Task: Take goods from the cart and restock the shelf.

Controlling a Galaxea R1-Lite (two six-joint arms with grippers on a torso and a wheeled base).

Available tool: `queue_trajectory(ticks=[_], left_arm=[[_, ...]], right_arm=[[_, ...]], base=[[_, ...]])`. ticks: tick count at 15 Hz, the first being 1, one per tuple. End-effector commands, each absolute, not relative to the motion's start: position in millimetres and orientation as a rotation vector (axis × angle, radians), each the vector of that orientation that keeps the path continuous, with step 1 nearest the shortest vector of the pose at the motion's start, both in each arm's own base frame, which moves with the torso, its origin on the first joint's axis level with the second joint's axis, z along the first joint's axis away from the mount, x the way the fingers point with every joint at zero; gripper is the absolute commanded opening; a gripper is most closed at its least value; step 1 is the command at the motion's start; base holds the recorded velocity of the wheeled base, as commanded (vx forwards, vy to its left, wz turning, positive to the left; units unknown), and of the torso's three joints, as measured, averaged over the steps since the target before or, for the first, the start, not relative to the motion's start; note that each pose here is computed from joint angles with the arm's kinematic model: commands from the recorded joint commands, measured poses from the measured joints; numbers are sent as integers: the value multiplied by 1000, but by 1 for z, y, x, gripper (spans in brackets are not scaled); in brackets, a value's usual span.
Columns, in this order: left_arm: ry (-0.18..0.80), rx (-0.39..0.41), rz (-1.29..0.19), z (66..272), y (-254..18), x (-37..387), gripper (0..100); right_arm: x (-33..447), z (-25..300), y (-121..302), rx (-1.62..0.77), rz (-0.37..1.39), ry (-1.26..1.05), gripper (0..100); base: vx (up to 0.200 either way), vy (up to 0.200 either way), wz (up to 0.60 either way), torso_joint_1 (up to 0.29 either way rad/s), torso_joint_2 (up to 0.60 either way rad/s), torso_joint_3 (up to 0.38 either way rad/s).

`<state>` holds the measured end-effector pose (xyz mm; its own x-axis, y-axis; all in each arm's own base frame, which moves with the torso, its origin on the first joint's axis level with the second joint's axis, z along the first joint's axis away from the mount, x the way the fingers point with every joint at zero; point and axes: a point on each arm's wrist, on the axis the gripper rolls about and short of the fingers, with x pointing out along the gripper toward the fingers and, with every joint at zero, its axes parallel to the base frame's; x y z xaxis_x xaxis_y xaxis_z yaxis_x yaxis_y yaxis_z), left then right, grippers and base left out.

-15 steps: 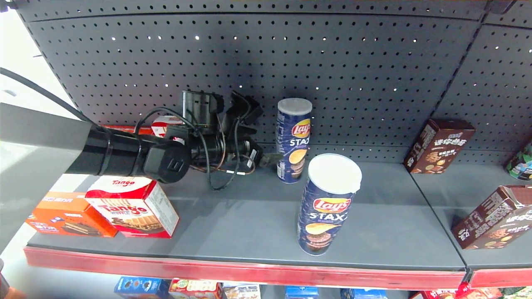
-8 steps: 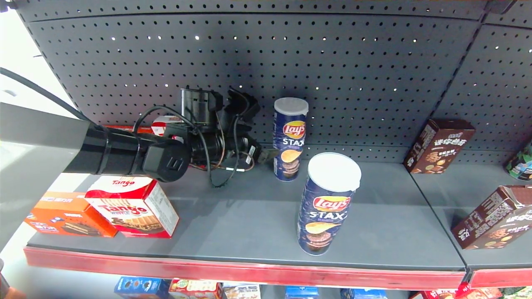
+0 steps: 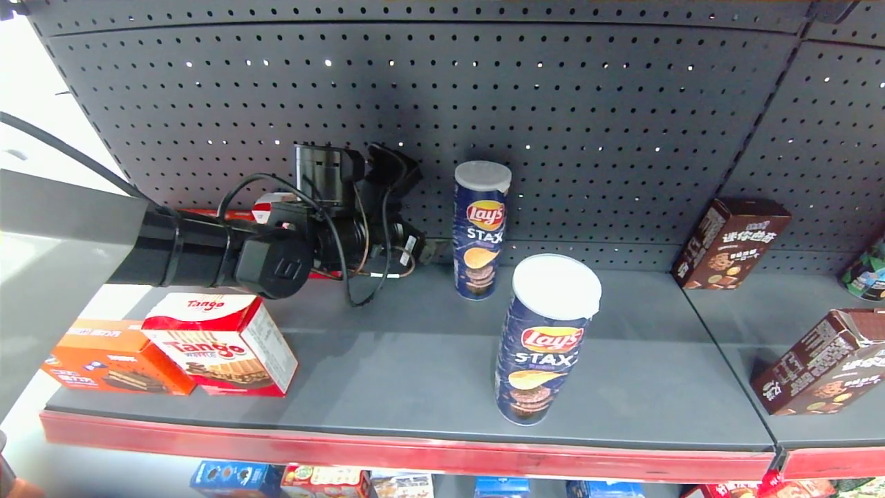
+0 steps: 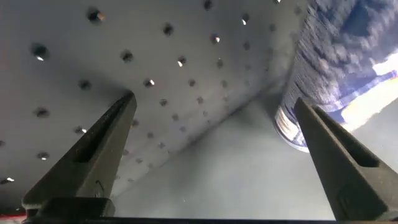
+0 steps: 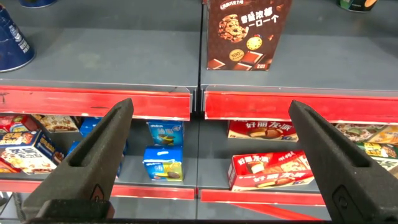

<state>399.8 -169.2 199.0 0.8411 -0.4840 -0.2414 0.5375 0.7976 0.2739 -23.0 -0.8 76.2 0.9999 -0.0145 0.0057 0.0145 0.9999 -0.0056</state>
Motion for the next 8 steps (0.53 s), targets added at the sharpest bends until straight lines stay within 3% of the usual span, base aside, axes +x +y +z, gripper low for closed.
queue_trajectory(ticks=[1, 8], left_arm=[[153, 342, -540, 199, -170, 404, 100], [170, 356, -544, 199, -168, 393, 100]], right_arm=[[-23, 76, -1, -6, -15, -5, 100], [-23, 76, -1, -6, -15, -5, 100]], base=[[0, 0, 0, 0, 0, 0], [0, 0, 0, 0, 0, 0]])
